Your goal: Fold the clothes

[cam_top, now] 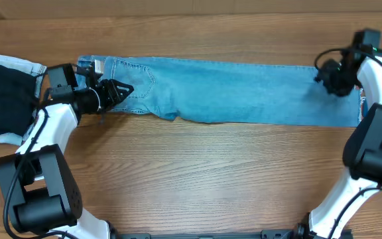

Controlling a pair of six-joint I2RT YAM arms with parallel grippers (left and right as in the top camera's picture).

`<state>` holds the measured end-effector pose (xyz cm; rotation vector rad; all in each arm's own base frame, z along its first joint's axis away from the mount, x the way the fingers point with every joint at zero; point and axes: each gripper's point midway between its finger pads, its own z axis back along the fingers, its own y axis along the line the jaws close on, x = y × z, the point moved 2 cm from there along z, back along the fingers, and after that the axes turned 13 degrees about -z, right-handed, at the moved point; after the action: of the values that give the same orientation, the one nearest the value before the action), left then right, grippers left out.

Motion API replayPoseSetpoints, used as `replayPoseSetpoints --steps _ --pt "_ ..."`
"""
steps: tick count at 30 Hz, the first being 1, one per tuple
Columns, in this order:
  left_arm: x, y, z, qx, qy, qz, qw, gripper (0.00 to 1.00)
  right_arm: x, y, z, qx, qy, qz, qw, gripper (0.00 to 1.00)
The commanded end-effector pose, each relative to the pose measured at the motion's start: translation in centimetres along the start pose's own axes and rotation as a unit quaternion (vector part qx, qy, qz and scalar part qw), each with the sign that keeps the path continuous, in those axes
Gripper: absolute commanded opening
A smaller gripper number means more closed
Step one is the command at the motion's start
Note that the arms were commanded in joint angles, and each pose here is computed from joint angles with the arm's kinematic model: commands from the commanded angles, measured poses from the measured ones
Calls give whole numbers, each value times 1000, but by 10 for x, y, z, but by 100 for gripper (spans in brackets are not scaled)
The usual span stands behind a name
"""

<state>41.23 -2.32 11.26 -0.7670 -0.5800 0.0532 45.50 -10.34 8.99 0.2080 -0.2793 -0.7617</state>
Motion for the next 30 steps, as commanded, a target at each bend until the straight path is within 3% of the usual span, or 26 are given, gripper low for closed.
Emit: replayPoseSetpoints --steps 1,2,3,4,5,7,9,13,19,25,30 --pt "16 11 12 89 -17 -47 995 40 -29 55 28 72 19 51 996 55" --pt "12 22 11 131 -9 -44 990 40 -43 66 25 82 38 62 994 52" --pt "9 28 9 163 -2 -42 986 35 -55 74 23 81 52 74 993 40" --pt "7 30 6 185 1 -46 982 29 -66 79 21 74 61 84 992 17" --pt "6 33 4 213 3 -45 976 19 -77 84 20 68 71 92 991 4" --pt "5 36 0 270 2 -46 962 8 -91 91 19 58 84 91 991 4" --pt "5 38 -2 327 -3 -58 943 4 -104 96 16 51 93 93 990 4" --pt "3 36 -12 377 -4 -90 922 4 -137 104 3 42 118 122 985 4" --pt "-19 65 -34 386 43 -80 918 4 -180 103 -28 35 141 160 976 4" --pt "-23 71 -33 394 59 -96 912 4 -182 67 -51 -33 117 164 979 8" --pt "-36 88 -15 434 93 -86 892 4 -164 39 -63 -95 78 158 980 11"
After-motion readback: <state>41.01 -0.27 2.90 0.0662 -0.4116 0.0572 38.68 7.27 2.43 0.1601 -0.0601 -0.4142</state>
